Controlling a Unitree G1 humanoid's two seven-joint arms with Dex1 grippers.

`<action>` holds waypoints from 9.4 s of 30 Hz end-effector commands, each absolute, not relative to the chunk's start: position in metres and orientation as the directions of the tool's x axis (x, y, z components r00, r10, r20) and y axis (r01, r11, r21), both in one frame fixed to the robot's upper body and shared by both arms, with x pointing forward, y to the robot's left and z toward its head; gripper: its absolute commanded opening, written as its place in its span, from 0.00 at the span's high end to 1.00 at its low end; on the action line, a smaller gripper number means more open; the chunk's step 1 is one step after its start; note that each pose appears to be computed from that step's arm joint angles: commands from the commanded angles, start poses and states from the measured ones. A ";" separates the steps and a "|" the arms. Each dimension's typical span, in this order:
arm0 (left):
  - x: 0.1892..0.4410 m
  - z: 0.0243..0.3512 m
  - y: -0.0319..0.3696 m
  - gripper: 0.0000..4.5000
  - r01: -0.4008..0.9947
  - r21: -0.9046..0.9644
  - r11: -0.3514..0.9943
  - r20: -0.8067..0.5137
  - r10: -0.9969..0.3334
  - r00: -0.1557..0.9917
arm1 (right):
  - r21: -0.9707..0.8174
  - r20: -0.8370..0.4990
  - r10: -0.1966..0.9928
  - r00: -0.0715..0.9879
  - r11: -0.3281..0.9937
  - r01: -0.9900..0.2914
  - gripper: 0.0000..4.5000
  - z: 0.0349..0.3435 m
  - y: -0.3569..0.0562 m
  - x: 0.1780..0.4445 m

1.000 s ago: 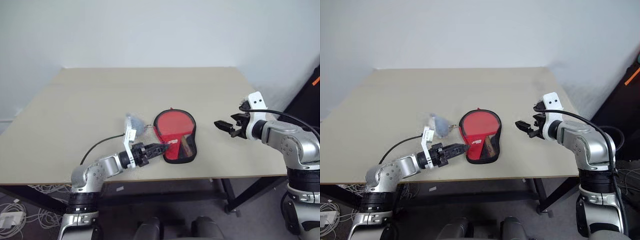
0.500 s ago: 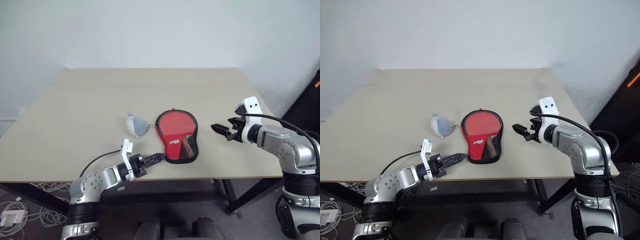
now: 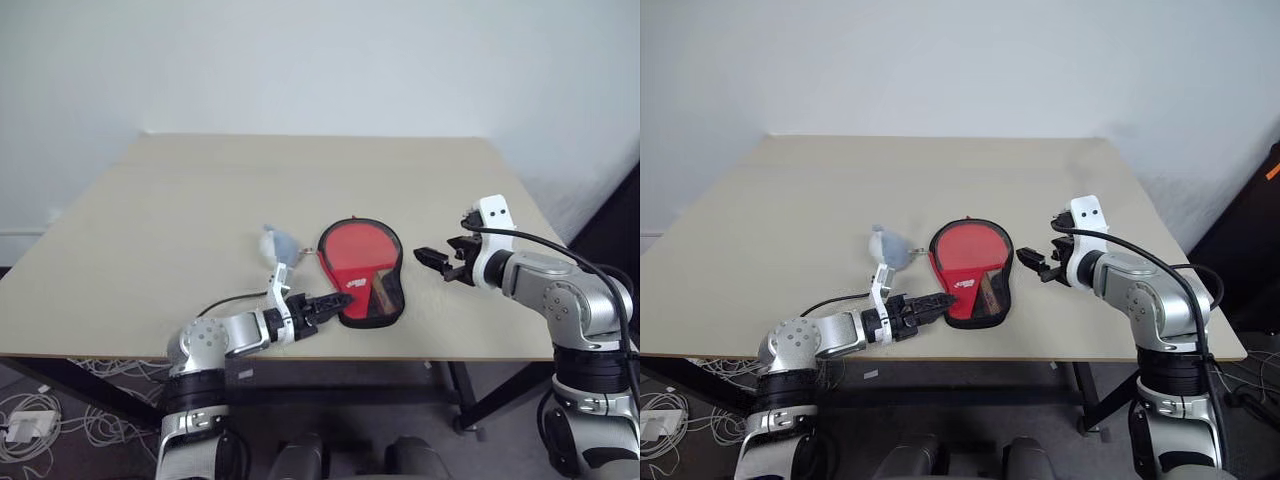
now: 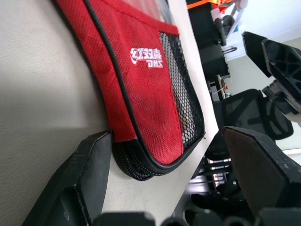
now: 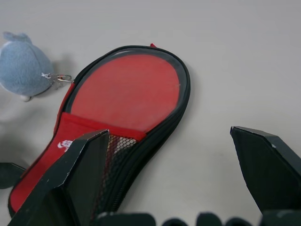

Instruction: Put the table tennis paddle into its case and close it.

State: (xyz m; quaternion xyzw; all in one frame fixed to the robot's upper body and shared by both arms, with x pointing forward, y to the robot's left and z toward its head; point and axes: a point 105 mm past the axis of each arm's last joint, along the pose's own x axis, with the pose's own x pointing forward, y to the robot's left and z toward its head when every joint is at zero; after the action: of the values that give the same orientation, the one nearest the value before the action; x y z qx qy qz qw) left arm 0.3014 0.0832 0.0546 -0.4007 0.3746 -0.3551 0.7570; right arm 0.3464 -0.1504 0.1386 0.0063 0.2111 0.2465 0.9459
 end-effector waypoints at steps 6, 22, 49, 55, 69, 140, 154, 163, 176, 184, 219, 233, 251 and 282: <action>0.315 0.065 0.066 0.13 0.229 -0.855 0.466 -0.331 -0.829 0.450 | 0.108 -0.311 0.467 0.828 0.883 -0.458 0.00 0.163 -0.147 0.350; 0.314 0.066 0.066 0.13 0.220 -0.846 0.485 -0.371 -0.833 0.410 | 0.124 -0.303 0.451 0.840 0.892 -0.435 0.00 0.162 -0.145 0.349; 0.287 0.089 0.018 0.95 0.331 -0.874 0.357 -0.290 -0.928 0.234 | 0.074 -0.330 0.512 0.793 0.852 -0.519 0.00 0.174 -0.128 0.353; 0.268 0.089 0.029 0.95 0.394 -0.849 0.352 -0.305 -0.935 0.179 | 0.074 -0.352 0.519 0.778 0.845 -0.530 0.00 0.169 -0.126 0.354; 0.215 0.085 0.038 0.95 0.368 -0.885 0.286 -0.276 -0.958 0.081 | 0.113 -0.367 0.604 0.708 0.784 -0.610 0.00 0.167 -0.095 0.354; 0.374 0.131 0.140 0.00 0.633 -0.467 0.617 -0.024 -0.725 0.688 | 0.033 -0.458 0.651 0.606 0.693 -0.720 1.00 0.071 -0.051 0.333; 0.393 0.104 0.158 0.00 0.476 -0.622 0.622 -0.021 -0.620 0.784 | 0.025 -0.499 0.611 0.614 0.718 -0.695 1.00 0.056 -0.057 0.330; 0.376 0.072 0.133 0.00 0.462 -0.673 0.577 -0.083 -0.680 0.729 | 0.032 -0.484 0.613 0.625 0.726 -0.687 1.00 0.064 -0.053 0.330; 0.352 0.069 0.110 0.00 0.496 -0.699 0.516 -0.075 -0.742 0.666 | 0.035 -0.491 0.594 0.638 0.745 -0.666 1.00 0.064 -0.056 0.333; 0.351 0.068 0.107 0.04 0.483 -0.707 0.516 -0.071 -0.731 0.678 | 0.003 -0.485 0.580 0.654 0.749 -0.662 1.00 0.053 -0.063 0.334; 0.428 0.124 0.109 0.81 0.548 -0.595 0.588 0.018 -0.672 0.740 | 0.010 -0.509 0.583 0.633 0.740 -0.673 1.00 0.020 -0.057 0.328; 0.443 0.160 0.031 0.81 0.677 -0.492 0.547 0.030 -0.766 0.642 | 0.005 -0.503 0.592 0.630 0.731 -0.682 1.00 0.023 -0.055 0.325; 0.388 0.078 0.015 0.64 0.833 -0.403 0.378 -0.254 -0.921 0.295 | 0.002 -0.486 0.606 0.629 0.721 -0.693 1.00 0.032 -0.057 0.322; 0.381 0.150 0.018 0.29 0.919 -0.348 0.183 -0.043 -0.983 0.179 | -0.107 -0.450 0.713 0.538 0.555 -0.825 1.00 0.122 -0.100 0.291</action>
State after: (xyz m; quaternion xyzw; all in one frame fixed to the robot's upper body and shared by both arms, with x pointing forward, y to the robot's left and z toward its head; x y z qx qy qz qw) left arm 0.3751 0.0154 0.1233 -0.1232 0.1744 -0.6246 0.7512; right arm 0.2882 -0.0984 0.1091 -0.1460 0.2015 0.4460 0.8597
